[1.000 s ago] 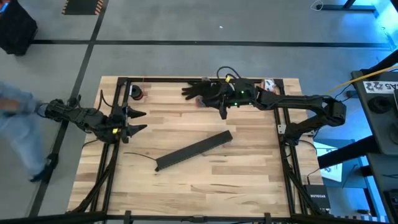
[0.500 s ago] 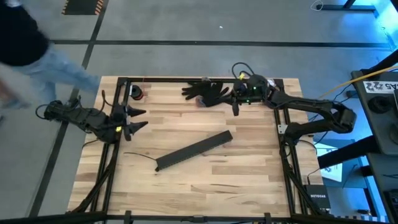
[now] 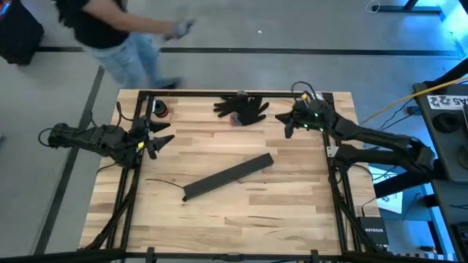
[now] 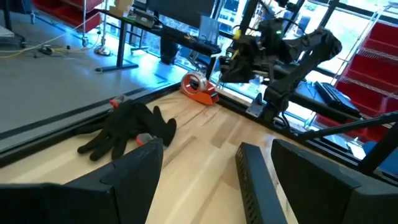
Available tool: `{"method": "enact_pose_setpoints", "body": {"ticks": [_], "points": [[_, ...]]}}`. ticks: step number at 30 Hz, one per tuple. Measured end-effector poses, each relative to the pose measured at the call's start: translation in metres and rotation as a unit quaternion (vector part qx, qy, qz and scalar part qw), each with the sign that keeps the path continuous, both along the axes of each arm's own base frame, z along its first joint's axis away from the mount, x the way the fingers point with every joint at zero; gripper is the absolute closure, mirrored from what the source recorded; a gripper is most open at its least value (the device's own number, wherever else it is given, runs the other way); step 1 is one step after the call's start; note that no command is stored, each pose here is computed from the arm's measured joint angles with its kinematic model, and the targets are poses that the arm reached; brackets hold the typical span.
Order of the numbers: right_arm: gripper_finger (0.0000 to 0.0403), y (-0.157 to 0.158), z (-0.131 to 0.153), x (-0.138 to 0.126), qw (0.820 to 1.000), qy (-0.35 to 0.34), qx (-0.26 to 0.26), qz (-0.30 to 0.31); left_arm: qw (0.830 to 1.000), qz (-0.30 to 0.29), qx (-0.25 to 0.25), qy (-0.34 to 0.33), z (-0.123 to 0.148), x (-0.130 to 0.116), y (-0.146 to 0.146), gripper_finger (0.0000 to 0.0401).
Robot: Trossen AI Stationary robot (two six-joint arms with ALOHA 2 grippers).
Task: Ziptie cables
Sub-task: Return to Home Position
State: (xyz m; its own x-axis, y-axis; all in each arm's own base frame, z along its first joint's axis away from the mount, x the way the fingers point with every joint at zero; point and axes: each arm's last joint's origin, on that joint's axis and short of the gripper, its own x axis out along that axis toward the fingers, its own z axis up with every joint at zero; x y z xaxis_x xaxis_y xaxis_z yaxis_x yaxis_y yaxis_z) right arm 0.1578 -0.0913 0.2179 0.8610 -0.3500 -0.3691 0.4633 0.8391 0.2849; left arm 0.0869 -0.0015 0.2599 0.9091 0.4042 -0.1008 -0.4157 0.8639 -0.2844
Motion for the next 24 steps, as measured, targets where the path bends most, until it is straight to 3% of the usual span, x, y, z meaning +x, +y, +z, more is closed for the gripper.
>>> {"method": "enact_pose_setpoints", "body": {"ticks": [6, 11, 16, 20, 24], "points": [[0.0402, 0.027, -0.002, -0.025, 0.999, -0.016, -0.019, -0.027, 1.000, -0.002, 0.016, 0.009, 0.000, 0.000, 0.000, 0.0106], [0.0402, 0.041, -0.016, -0.033, 0.999, -0.029, -0.022, 0.006, 1.000, -0.003, 0.024, 0.016, -0.001, 0.000, 0.000, 0.0106], [0.0402, 0.045, -0.037, -0.038, 1.000, 0.024, 0.011, 0.013, 0.999, -0.003, 0.023, 0.027, -0.003, 0.000, 0.000, 0.0106], [0.0402, 0.044, -0.035, -0.038, 1.000, 0.013, 0.008, -0.011, 0.999, -0.003, 0.028, 0.032, -0.004, -0.001, 0.000, 0.0106], [0.0402, 0.045, -0.033, -0.039, 1.000, 0.011, -0.016, 0.005, 0.999, -0.004, 0.039, 0.035, -0.004, 0.000, 0.000, 0.0106]]}}
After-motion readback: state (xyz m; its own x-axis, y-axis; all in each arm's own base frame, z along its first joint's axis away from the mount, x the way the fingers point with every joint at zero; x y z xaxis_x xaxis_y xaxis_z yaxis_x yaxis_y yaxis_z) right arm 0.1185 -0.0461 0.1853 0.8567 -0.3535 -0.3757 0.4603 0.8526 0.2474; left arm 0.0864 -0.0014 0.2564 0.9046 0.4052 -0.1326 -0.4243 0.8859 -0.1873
